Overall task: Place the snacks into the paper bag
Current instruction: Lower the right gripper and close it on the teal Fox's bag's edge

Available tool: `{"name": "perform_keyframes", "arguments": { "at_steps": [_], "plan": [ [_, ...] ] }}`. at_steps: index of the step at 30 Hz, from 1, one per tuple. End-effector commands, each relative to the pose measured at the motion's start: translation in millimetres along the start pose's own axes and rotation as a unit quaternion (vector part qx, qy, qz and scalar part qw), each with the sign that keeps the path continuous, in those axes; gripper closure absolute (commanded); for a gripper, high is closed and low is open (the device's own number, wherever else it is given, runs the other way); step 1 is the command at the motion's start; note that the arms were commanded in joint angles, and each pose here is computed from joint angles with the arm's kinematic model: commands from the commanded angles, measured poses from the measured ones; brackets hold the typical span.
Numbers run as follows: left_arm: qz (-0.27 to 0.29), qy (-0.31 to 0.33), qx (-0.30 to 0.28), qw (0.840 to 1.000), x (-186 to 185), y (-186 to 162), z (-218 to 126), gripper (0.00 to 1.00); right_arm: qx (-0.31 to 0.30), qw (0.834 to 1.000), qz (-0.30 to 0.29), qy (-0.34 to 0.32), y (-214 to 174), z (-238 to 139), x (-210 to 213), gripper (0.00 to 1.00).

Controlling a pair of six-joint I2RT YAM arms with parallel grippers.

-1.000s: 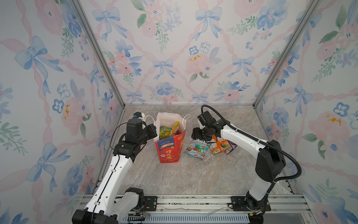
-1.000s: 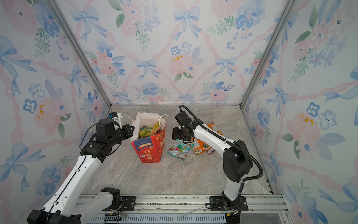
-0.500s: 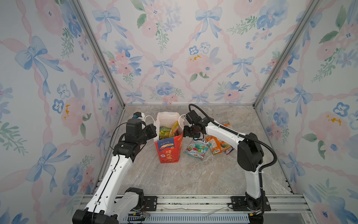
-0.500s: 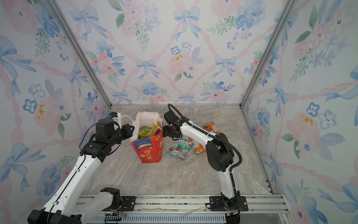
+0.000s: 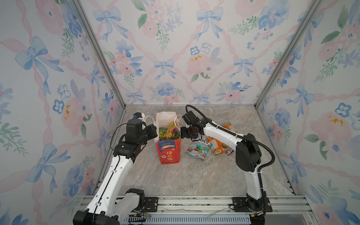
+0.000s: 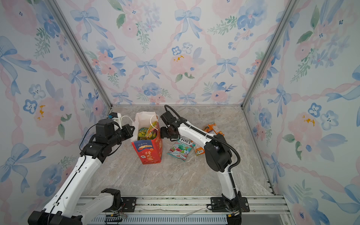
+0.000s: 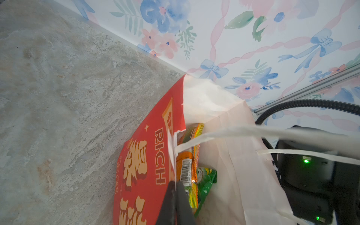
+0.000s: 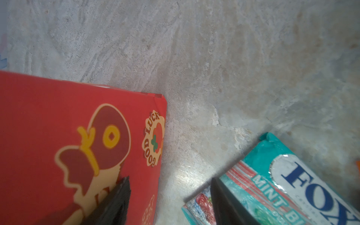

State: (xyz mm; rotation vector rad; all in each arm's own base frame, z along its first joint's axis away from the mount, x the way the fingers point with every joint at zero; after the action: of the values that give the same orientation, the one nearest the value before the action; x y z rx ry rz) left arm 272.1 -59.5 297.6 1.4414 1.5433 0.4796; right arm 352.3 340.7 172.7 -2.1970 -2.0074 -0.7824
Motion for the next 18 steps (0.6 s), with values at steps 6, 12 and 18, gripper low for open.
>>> {"name": "perform_keyframes", "arguments": {
  "at_steps": [6, 12, 18],
  "plan": [
    [0.013, -0.001, 0.008, 1.000, 1.4, -4.1, 1.3, 1.00, 0.011, 0.995, 0.039, 0.089, 7.3, -55.7, -33.4, 0.30],
    [0.012, -0.001, 0.010, 1.000, 1.8, -3.6, 2.9, 1.00, 0.026, 0.994, 0.051, 0.093, -2.5, -84.9, -63.3, 0.26],
    [0.012, -0.001, 0.012, 1.000, 2.1, -3.7, 4.8, 1.00, 0.037, 0.989, 0.102, 0.104, -20.6, -87.1, -96.2, 0.22]
  ]
}}
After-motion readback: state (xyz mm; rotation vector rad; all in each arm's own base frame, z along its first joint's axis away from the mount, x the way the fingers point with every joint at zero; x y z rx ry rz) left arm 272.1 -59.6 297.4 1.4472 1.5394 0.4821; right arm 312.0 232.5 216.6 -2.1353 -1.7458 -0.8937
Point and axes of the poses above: each gripper's point midway between its finger pads, its own z axis out along the fingers, its own x axis along the line the jaws close on, y = z × x, the point moved 7 cm from there along -z, back along the fingers, and after that the axes turned 14 degrees about z, right-handed, at the moved point
